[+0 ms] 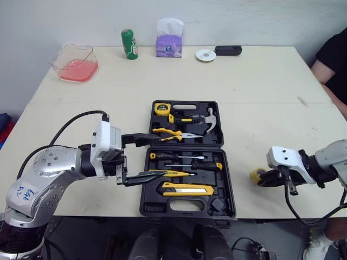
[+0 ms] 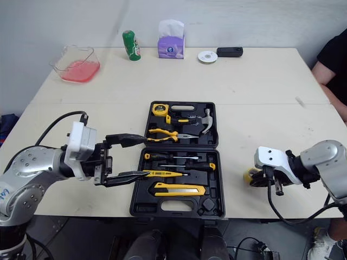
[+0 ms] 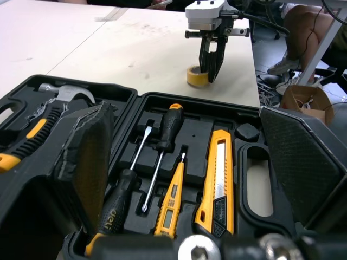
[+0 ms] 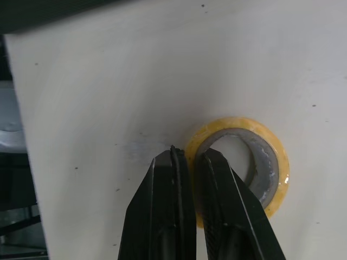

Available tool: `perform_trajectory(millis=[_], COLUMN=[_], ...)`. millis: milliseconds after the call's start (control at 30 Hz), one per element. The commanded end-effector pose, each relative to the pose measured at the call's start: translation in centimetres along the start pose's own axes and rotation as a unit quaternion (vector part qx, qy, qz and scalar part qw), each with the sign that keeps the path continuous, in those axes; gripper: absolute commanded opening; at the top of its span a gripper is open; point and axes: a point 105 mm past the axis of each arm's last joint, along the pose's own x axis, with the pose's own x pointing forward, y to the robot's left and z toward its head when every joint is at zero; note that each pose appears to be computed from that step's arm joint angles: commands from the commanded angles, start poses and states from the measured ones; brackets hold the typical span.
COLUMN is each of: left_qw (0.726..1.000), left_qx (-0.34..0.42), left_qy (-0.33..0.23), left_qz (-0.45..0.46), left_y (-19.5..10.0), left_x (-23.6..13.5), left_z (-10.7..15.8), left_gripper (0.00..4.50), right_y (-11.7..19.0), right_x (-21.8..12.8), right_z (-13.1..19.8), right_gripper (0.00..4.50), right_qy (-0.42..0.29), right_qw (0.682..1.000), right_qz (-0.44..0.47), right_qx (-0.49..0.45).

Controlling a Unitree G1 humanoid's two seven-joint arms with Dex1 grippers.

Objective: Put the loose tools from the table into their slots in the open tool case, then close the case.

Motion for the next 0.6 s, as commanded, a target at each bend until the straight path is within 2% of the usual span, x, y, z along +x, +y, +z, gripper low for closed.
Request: perform_trajectory(millis=[33,167,433,600], left_qw=[1.000,1.000,0.999,0.999], left_qx=[0.015,0.011,0.014,0.018], left_qy=[-0.005,-0.005,-0.012,-0.016], left_qz=[-0.008,-0.012,-0.032,-0.040], left_y=[-0.2,-0.2,-0.2,0.1], left_x=[0.0,0.0,0.5,0.8], left_z=[0.7,0.5,0.4,0.3], left_gripper=[4.50,4.50,4.50,4.50], right_y=[0.3,1.1,2.1,2.8], right_x=[-0.9,-2.1,-5.4,-5.6], right_z=[1.1,1.6,3.0,3.9], right_gripper=[1.81,3.77,3.77,3.77], right_qy=[-0.011,0.012,0.039,0.044], right_qw=[1.000,0.999,0.997,0.995], right_qz=[-0.003,0.005,-0.010,-0.010], right_qx=[-0.015,-0.034,-0.070,-0.086])
